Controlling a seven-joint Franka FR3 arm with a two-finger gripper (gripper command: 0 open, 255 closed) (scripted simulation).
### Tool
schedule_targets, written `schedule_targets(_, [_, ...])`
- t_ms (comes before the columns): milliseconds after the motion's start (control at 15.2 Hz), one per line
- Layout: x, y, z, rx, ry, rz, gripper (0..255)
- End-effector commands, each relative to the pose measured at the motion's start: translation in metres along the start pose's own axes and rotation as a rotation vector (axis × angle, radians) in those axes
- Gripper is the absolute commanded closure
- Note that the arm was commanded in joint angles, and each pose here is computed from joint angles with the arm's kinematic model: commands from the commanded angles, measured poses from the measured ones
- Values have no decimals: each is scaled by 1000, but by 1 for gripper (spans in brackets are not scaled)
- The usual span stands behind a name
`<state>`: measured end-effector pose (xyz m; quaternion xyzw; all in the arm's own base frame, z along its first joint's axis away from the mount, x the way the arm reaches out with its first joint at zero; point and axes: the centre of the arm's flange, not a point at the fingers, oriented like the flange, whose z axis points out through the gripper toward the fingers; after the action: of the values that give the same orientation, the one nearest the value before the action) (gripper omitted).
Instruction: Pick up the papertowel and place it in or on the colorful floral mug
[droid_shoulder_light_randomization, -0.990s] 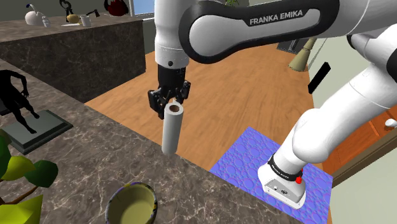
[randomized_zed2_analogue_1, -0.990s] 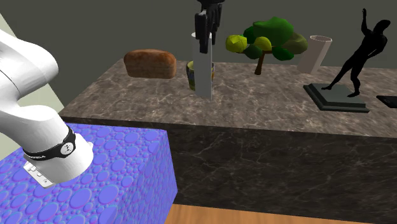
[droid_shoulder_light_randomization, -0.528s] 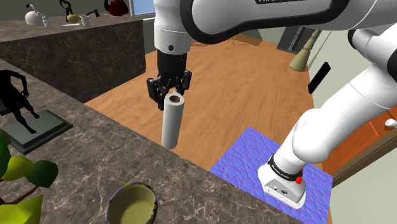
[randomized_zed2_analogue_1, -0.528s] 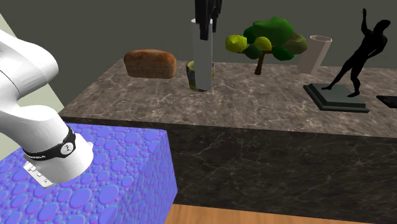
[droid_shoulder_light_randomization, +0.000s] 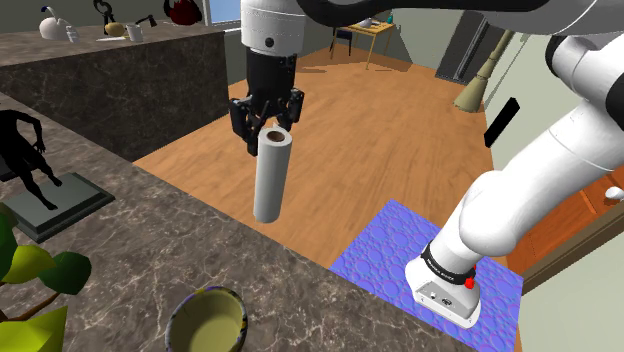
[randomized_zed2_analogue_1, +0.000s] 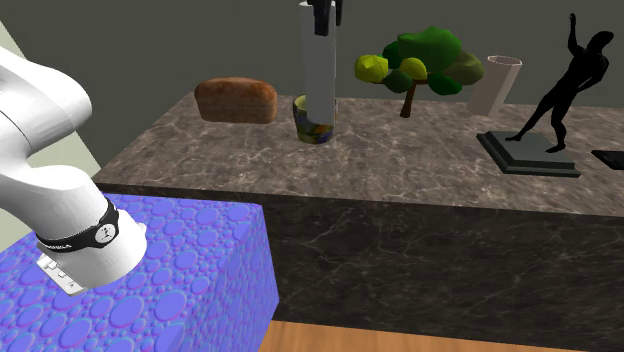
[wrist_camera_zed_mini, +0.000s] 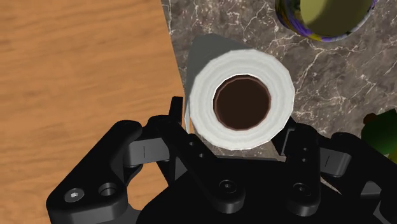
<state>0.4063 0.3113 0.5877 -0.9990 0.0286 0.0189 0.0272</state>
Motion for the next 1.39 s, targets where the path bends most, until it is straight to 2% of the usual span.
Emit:
schedule_targets(0, [-1,0,-7,0,0,0,255])
schedule_targets(1254, [-104,-223,-71,0,0,0,255])
schedule_targets(1320, [-103,-223,-65,0,0,0,255])
